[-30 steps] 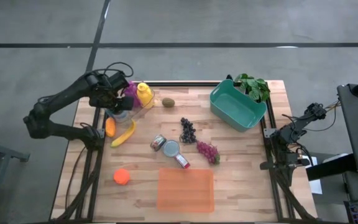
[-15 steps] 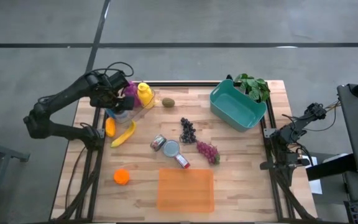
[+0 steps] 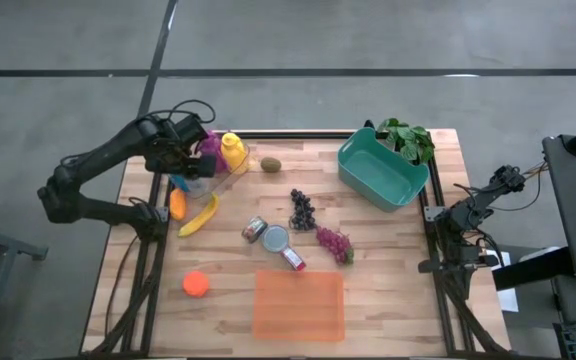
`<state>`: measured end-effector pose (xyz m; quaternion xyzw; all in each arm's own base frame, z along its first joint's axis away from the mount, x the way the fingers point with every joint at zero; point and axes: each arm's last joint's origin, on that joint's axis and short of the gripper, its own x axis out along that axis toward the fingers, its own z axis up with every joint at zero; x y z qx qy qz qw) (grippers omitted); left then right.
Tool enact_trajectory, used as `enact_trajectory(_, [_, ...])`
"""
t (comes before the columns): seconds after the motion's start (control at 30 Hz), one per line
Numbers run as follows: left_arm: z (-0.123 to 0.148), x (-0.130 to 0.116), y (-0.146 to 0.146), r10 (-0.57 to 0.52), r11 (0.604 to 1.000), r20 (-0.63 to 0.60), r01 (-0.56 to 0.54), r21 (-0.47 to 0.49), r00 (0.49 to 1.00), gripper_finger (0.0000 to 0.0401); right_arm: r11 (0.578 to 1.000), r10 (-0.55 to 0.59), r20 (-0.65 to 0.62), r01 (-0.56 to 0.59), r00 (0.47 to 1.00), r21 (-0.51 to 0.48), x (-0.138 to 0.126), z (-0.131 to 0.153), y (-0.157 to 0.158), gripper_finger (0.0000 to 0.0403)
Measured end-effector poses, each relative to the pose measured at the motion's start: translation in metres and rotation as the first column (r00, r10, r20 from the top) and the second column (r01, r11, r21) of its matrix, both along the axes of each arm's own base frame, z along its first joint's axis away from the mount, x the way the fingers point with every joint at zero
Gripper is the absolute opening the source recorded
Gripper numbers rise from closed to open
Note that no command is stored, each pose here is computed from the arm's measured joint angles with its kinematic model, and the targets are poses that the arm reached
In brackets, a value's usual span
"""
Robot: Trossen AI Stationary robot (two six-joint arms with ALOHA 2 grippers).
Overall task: Pick & Place Food Item
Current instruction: Put the transparent water bottle into the transparent bin, then put the orange into the orange bin
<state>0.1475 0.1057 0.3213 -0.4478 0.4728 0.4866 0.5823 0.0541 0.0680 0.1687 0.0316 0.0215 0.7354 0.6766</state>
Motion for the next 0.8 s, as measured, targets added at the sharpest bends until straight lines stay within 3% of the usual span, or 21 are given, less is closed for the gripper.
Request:
enact_trajectory(0.4, [0.034,-0.008,-0.006,0.008,1.000,0.034,-0.008,0.005,0.999,0.0394,1.000,0.000,0.000,0.000,1.000,0.000,0.000,0.000,0.000,0.0008])
enact_trajectory(0.8, [0.075,-0.015,-0.027,-0.059,0.994,0.189,0.041,0.100,0.980,0.0394,1.000,0.000,0.000,0.000,1.000,0.000,0.000,0.000,0.000,0.0008])
